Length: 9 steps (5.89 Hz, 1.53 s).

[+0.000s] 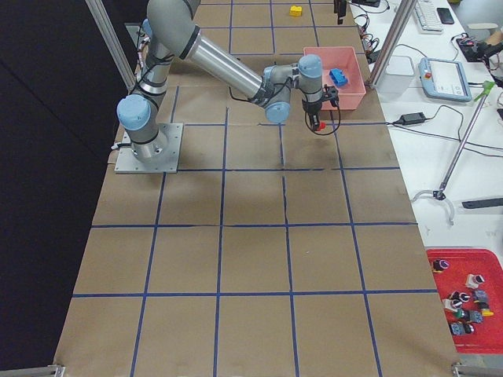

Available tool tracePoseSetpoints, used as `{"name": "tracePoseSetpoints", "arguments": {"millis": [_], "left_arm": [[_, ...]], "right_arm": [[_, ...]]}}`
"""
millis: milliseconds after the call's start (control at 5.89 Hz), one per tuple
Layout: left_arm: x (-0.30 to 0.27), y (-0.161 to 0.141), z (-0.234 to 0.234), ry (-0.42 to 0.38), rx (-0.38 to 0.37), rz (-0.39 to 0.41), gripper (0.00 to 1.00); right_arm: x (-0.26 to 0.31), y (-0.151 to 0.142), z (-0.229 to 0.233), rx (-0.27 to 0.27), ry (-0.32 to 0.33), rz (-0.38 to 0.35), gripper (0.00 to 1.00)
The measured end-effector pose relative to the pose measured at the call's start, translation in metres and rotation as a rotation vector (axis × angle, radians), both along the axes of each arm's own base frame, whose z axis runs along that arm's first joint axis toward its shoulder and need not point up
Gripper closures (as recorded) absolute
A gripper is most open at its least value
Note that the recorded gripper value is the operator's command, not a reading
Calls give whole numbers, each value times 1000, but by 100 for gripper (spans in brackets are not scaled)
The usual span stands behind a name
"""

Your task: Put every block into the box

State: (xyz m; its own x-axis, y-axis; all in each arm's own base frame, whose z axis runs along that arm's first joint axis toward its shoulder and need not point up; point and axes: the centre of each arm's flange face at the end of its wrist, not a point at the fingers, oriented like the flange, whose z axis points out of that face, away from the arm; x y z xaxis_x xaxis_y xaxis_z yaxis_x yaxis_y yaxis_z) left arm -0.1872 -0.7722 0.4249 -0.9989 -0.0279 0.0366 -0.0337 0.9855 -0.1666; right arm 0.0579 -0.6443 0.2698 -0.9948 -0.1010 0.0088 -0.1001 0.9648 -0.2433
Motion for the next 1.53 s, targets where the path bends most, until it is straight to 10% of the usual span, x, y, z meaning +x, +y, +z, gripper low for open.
{"name": "tracePoseSetpoints", "arguments": {"millis": [340, 679, 849, 1019, 1528], "left_arm": [[148, 30, 9, -14, 55, 27, 1], [306, 57, -6, -19, 96, 5, 2], [371, 69, -20, -20, 114, -37, 4], [409, 72, -47, -12, 142, -90, 5], [435, 43, -185, 34, 166, -249, 5]], "right_arm": [[57, 0, 98, -102, -52, 138, 96], [163, -30, 88, -266, -141, 403, 95], [208, -49, 65, -352, -150, 507, 80], [232, -61, 54, -398, -139, 574, 1], [237, -63, 54, -332, -118, 591, 0]]}}
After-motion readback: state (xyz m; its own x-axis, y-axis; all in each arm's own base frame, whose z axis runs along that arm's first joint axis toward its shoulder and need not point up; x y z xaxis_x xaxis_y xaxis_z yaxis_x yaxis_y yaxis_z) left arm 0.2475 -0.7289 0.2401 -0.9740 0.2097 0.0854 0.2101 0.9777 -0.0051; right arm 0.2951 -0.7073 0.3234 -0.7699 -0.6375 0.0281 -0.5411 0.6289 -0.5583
